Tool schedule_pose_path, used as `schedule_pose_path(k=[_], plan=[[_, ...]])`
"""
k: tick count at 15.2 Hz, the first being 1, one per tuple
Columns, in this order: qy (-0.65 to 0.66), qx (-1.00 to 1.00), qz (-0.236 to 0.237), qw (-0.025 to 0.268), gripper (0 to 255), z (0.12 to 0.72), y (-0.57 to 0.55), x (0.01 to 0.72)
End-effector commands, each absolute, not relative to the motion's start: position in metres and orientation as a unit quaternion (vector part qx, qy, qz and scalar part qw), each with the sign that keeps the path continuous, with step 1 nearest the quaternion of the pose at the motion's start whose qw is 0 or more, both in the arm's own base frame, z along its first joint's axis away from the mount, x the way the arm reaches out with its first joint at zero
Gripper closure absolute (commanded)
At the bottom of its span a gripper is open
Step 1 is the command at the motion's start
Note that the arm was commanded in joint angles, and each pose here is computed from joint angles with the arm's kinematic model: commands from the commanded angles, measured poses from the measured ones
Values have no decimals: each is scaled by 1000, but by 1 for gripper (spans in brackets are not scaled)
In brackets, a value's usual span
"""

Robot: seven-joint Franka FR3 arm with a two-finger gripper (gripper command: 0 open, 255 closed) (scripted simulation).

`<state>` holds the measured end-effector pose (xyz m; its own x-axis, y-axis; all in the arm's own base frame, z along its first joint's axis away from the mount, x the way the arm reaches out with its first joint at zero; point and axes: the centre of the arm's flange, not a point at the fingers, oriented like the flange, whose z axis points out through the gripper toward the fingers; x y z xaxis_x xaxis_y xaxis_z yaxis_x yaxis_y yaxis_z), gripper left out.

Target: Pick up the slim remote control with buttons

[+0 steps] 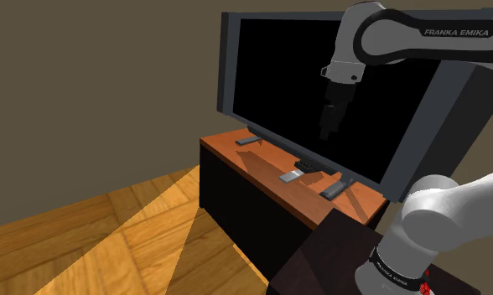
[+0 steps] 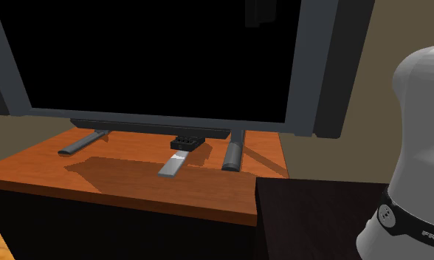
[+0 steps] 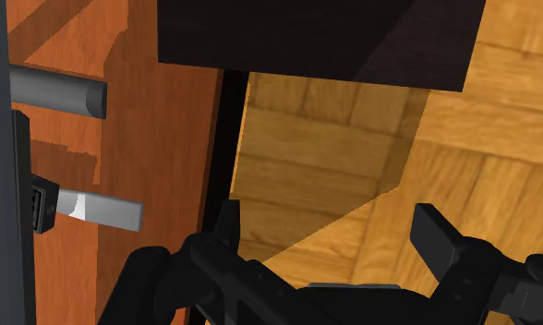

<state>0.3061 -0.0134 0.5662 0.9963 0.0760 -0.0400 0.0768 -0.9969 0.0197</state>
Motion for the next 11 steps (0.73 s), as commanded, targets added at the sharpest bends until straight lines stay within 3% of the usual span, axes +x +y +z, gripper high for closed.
schedule_pose_path(k=[1, 11], plan=[[38, 999, -20, 11, 0, 566, -13, 306], [173, 985, -16, 8, 0, 484, -117, 306]])
